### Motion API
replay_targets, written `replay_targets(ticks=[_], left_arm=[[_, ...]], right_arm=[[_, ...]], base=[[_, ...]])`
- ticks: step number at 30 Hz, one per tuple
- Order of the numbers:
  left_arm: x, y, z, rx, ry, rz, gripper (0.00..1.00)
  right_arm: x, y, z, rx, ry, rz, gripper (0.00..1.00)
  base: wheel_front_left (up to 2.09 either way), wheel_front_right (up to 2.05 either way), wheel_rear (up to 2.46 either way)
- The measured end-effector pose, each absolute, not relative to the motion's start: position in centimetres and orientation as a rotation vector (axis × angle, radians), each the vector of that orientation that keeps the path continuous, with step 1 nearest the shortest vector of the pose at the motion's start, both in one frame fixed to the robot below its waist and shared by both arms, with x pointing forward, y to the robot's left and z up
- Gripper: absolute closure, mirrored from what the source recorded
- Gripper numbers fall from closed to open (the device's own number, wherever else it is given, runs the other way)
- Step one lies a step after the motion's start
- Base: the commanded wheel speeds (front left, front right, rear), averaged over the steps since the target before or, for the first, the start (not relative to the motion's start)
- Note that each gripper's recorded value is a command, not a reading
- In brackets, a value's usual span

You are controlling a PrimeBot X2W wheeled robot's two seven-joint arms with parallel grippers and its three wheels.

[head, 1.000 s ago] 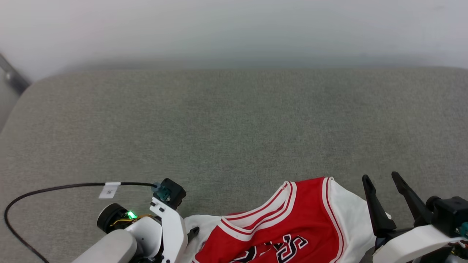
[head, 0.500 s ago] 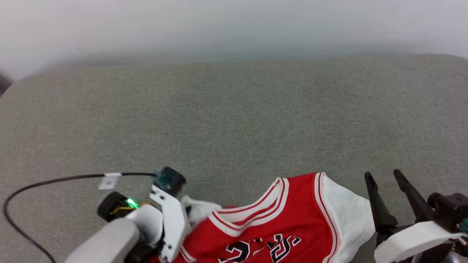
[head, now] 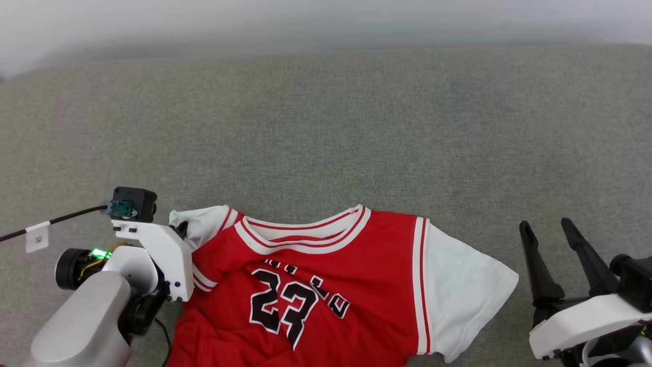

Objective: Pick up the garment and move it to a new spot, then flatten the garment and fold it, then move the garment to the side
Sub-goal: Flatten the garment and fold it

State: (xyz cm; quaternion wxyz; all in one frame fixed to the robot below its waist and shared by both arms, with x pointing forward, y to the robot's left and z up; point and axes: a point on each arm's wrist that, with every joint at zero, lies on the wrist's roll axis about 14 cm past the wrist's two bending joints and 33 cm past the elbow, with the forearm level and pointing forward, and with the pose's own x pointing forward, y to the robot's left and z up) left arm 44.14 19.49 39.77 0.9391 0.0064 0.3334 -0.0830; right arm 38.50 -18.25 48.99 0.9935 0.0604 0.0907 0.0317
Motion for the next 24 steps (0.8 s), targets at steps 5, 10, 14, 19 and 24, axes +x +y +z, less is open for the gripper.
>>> replay_targets(ticks=[5, 10, 14, 19, 24], left_arm=[[44.7, 19.7, 38.7, -0.038, 0.665, -0.145, 0.0], [44.6, 20.1, 40.9, -0.079, 0.514, -0.104, 0.0], [43.5, 20.4, 43.5, -0.096, 0.374, -0.076, 0.0], [41.4, 20.2, 47.2, -0.112, 0.192, -0.054, 0.0], [37.8, 19.7, 51.7, -0.134, 0.005, -0.033, 0.0]], right_arm=[[38.8, -18.5, 48.1, 0.123, 0.199, 0.053, 0.0], [38.2, -18.4, 49.1, 0.118, 0.171, 0.058, 0.0], [37.1, -18.2, 50.1, 0.117, 0.152, 0.067, 0.0], [35.3, -17.8, 51.1, 0.116, 0.136, 0.081, 0.0], [34.0, -17.0, 52.3, 0.109, 0.111, 0.112, 0.0]], base=[[0.0, 0.0, 0.0], [0.0, 0.0, 0.0], [0.0, 0.0, 0.0], [0.0, 0.0, 0.0], [0.0, 0.0, 0.0]])
